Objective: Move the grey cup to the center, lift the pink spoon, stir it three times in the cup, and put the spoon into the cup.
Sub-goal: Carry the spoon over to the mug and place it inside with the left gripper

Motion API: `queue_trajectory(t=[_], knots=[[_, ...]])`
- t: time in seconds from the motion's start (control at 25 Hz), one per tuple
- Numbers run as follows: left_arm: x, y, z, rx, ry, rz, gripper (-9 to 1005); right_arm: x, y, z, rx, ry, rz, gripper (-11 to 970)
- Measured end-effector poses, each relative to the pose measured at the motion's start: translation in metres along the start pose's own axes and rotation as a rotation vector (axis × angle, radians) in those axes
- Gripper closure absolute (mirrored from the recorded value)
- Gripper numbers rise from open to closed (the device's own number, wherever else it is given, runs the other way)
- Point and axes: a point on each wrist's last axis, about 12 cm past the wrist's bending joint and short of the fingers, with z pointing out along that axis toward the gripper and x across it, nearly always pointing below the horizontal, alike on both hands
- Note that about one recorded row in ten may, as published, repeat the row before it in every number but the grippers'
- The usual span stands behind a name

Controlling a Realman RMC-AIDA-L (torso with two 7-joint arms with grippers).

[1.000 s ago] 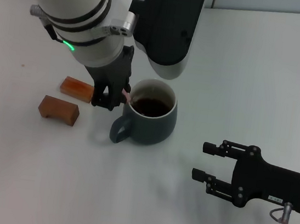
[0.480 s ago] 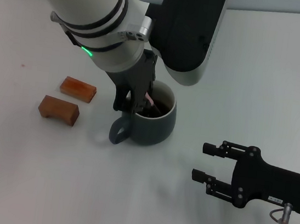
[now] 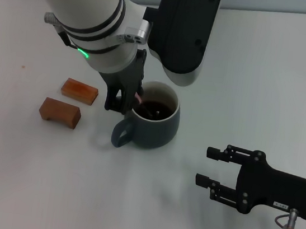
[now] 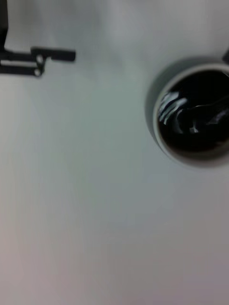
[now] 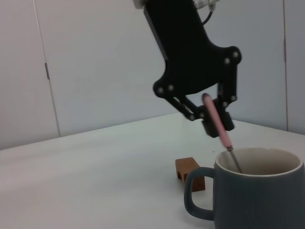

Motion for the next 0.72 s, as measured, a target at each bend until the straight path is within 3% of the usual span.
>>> queue_trajectory(t=[0.36,0.72], knots=[[-0.011,-0.008,-0.01,0.031,-0.092,0.035,861,0.001,0.001,0.001,-0.003,-0.003,0.006,350],[-0.009,0.002,0.0,-0.056,-0.053,-0.013,862,0.002,0.003,0.001,-0.004,-0.006,0.014,350]])
